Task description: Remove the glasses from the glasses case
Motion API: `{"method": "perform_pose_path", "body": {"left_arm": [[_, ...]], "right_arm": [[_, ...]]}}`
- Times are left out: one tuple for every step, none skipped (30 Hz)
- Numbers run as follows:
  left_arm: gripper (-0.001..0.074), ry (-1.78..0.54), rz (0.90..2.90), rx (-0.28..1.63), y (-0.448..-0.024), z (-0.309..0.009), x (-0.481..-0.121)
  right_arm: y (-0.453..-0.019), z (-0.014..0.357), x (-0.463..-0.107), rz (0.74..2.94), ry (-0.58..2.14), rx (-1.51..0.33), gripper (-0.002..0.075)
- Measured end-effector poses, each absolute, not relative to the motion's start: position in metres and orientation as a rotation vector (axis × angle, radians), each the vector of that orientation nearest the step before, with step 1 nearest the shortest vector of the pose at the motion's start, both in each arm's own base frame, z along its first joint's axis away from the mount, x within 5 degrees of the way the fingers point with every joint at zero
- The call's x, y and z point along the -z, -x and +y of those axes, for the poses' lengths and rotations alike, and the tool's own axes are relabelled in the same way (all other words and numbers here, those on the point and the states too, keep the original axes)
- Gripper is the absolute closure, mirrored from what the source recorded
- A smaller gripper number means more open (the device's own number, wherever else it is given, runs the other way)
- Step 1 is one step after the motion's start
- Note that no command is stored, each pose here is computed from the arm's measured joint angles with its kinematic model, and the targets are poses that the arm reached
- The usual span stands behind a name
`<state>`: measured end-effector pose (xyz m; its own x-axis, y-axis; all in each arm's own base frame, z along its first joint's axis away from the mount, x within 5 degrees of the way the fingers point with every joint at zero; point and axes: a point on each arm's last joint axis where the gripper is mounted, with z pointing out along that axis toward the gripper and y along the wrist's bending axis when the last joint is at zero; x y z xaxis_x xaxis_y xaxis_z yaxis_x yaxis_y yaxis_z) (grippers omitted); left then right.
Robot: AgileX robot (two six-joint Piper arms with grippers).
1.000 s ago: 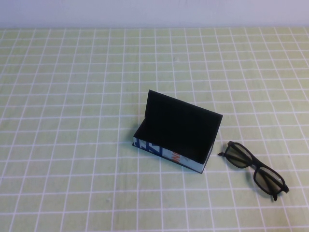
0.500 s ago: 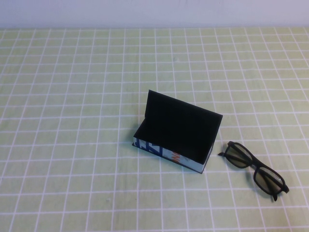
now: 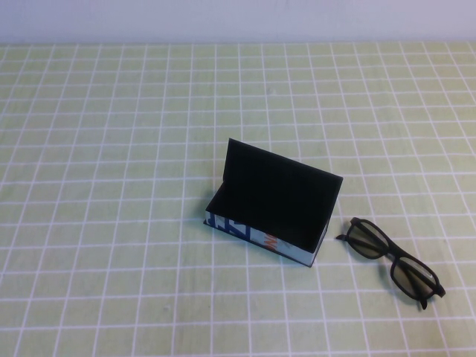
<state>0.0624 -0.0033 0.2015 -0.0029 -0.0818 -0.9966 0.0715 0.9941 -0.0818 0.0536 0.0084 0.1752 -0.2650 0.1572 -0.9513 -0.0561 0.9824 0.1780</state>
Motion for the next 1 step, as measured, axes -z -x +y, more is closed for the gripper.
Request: {"method": "perform_pose_path", "body": {"left_arm": [[0.0739,-0.001,1.565,0.112,-0.0624,-0.0034,-0.2018]], "right_arm": [[-0.0536,0.0084,-0.1752,1.828,-0.074,-0.204,0.0742]]}}
